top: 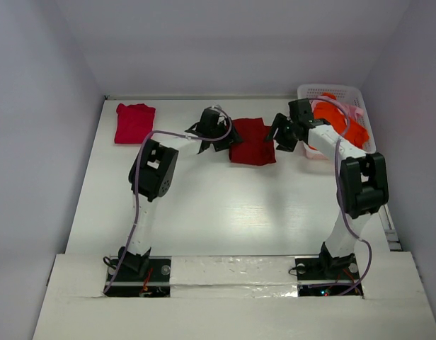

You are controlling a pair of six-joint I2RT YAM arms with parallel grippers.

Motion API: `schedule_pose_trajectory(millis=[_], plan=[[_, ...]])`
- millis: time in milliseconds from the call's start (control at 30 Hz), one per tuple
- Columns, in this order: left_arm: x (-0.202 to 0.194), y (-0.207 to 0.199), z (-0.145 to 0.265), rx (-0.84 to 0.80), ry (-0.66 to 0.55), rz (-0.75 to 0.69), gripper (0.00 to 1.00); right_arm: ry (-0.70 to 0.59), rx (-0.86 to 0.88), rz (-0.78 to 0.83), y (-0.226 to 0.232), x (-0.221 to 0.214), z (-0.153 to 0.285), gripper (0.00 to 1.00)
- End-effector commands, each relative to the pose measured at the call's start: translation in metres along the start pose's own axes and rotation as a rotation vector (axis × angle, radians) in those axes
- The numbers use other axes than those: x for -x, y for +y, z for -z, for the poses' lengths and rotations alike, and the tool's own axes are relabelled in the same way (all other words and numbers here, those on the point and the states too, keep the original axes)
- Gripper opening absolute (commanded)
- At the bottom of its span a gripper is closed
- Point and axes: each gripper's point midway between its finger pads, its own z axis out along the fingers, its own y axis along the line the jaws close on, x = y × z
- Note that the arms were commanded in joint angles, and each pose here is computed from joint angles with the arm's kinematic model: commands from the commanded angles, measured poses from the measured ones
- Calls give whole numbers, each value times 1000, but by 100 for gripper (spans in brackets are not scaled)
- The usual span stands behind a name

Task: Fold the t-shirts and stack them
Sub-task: Fold the tshirt

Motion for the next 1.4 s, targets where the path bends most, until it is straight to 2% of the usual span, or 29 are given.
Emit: schedule_pose_trajectory(millis=[0,433,1033,1200,1367], plan=[[-37,11,14,88,94,-19,60,-33,27,16,4,1,8,68],[-77,14,25,113,140,-20,60,-22,34,5,-10,-24,13,68],[-131,24,44,138,205,-52,60,-97,-22,-3,-26,-25,34,68],[-137,24,55,137,205,-61,60,-59,-38,-19,-41,-47,31,68],[-141,28,63,142,206,-65,60,-77,-46,-46,-54,-62,36,68]])
